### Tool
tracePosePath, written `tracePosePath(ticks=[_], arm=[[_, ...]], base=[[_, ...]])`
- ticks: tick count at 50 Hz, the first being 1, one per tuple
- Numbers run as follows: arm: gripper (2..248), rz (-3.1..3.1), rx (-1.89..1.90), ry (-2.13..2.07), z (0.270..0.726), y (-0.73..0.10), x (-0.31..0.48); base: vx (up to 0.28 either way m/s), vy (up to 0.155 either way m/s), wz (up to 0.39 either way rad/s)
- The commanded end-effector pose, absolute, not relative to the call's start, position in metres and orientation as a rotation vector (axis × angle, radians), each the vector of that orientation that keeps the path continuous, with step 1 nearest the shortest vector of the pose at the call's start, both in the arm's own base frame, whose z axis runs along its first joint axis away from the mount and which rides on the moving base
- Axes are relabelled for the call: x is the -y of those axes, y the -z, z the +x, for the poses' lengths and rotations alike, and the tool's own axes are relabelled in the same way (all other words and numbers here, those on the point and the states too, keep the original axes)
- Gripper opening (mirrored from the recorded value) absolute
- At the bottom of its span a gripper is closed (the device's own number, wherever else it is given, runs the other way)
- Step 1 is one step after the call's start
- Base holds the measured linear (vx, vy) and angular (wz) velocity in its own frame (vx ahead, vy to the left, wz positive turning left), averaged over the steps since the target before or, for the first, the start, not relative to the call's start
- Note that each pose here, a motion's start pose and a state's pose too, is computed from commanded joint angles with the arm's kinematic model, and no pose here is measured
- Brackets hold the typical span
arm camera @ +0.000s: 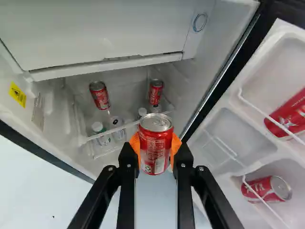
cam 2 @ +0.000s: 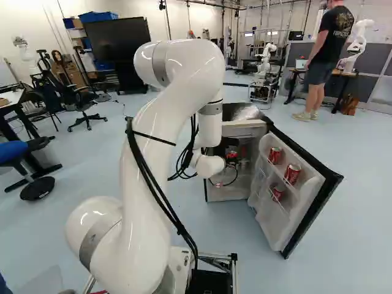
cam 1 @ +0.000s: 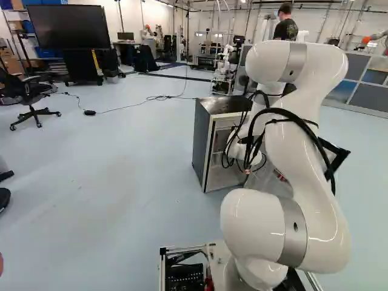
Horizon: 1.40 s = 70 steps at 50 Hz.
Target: Grab a drink from the fridge
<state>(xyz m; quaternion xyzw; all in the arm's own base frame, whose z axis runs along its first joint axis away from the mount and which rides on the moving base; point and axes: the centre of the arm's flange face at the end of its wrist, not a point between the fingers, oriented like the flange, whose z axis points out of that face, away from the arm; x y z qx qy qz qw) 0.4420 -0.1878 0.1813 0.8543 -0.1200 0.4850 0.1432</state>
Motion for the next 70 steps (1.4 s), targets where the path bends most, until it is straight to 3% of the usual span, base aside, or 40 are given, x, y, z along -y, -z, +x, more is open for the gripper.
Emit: tracePosePath(ticks=[42, 70], arm=[[84, 2.313, 0.275, -1.615, 0.398, -0.253, 0.15], [84, 2.212, 0.256, -1.727, 0.392, -0.288, 0.144]], base=[[0.0, 0.0, 0.0], [0.0, 0.0, 0.0]])
